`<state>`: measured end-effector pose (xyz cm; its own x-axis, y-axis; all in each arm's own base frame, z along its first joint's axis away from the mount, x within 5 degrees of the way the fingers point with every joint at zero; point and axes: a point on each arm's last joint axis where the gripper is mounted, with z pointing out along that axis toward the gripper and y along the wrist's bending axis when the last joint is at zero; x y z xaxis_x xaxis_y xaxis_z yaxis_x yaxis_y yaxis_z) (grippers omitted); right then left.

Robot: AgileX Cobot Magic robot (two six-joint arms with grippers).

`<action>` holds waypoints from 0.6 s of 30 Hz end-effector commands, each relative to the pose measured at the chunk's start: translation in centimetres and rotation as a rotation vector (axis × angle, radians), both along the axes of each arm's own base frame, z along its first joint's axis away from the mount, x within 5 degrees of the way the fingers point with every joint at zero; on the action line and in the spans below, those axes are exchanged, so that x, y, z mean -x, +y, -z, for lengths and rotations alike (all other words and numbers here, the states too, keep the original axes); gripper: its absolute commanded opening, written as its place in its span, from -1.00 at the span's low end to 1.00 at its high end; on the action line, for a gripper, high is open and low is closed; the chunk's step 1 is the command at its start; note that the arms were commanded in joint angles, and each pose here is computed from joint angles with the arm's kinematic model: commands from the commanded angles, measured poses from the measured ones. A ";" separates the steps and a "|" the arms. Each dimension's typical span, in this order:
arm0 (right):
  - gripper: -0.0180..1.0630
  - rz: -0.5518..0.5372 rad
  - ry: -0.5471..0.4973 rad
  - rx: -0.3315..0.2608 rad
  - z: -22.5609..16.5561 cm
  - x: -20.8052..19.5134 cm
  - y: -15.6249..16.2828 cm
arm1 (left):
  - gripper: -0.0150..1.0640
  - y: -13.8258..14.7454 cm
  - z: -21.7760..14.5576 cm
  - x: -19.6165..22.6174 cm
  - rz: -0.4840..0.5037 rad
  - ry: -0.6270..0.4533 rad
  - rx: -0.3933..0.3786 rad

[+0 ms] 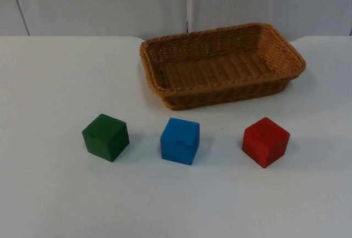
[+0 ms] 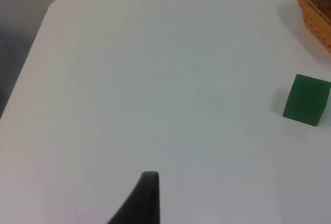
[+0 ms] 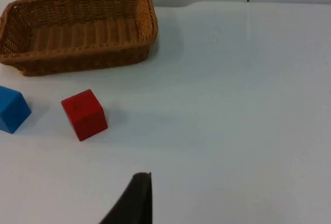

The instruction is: Pick up one cube with each hand and place exactly two cubes into the same basket, leaving the remaining cube outside.

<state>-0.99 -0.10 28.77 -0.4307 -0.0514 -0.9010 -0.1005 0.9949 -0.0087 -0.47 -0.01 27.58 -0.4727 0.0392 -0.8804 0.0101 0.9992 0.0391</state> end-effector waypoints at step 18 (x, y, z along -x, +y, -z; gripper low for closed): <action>0.98 -0.010 0.036 0.066 -4.2 -2.5 0.1 | 0.97 -0.3 -2.6 -1.1 0.019 -0.014 0.033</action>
<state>1.34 0.13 32.35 -0.4752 -0.0991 -0.8743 -0.1216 0.9915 -0.0462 0.49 -0.11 29.57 -0.4766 0.0322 -0.8785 0.0177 0.9995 0.0270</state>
